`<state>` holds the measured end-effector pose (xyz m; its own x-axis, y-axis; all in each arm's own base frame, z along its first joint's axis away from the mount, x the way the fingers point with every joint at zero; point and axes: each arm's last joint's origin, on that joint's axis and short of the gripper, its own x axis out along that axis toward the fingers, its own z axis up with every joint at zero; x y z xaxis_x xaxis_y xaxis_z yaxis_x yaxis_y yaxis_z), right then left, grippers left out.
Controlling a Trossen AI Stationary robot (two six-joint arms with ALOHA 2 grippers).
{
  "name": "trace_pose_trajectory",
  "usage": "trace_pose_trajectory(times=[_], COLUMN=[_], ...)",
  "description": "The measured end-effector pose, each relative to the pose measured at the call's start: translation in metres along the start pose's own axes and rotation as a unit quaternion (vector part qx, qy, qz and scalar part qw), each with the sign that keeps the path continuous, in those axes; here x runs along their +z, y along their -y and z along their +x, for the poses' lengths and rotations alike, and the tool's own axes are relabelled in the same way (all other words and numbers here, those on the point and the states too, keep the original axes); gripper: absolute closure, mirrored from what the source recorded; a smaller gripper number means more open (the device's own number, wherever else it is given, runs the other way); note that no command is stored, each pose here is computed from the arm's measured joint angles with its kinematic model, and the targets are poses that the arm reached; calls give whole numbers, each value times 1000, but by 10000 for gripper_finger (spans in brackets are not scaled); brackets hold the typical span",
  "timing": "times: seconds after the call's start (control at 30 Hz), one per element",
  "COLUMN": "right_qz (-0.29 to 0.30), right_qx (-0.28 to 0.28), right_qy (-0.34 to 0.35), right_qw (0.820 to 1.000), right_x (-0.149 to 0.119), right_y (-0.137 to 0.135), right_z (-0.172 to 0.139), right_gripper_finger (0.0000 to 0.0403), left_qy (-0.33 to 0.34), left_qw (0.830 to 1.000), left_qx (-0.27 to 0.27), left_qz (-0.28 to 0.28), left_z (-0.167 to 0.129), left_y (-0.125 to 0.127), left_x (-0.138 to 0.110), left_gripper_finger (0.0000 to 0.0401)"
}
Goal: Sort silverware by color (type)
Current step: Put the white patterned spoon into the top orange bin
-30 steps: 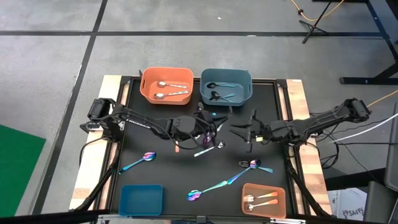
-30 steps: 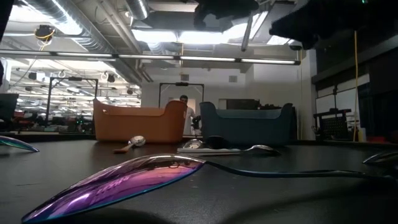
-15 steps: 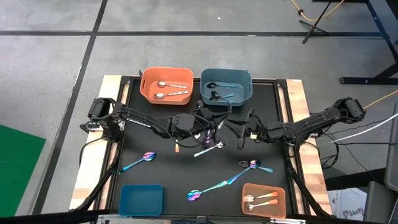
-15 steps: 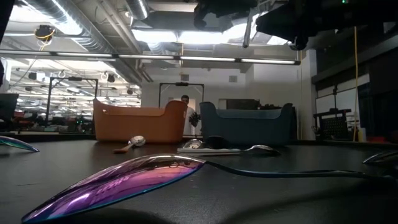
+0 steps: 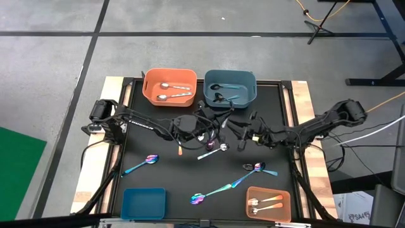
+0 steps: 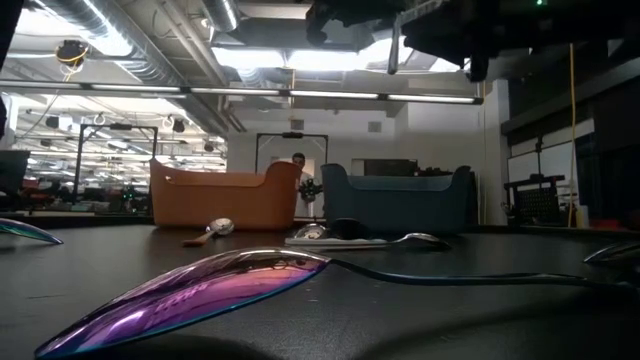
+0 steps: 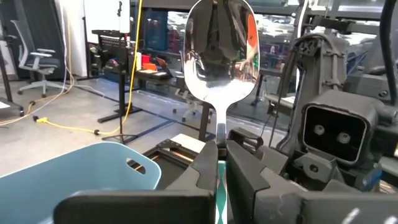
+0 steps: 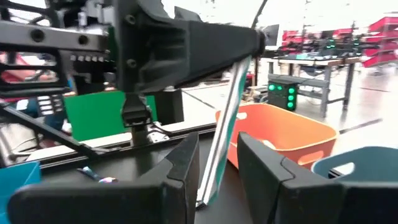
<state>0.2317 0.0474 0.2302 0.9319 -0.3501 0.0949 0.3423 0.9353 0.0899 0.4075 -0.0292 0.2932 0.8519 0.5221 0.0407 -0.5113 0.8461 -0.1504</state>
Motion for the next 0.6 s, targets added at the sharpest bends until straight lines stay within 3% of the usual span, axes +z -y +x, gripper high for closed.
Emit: trace_pose_trajectory(times=[0.2,0.43,0.6], right_qz=[-9,-22,-23], right_qx=[-10,-78,-83], right_qy=[-6,-10,-11], right_qw=[1000,997,996], right_x=[-1,-2,-2], right_y=[-9,-15,-16], right_z=[13,26,28], right_gripper_finger=[304,304,304], left_qy=[0,1,1], left_qw=[1000,1000,1000], left_qx=[2,1,0], left_qz=[-1,-1,-1], left_z=[0,0,0], left_y=[0,0,0], left_x=[0,0,0], left_gripper_finger=[392,392,392])
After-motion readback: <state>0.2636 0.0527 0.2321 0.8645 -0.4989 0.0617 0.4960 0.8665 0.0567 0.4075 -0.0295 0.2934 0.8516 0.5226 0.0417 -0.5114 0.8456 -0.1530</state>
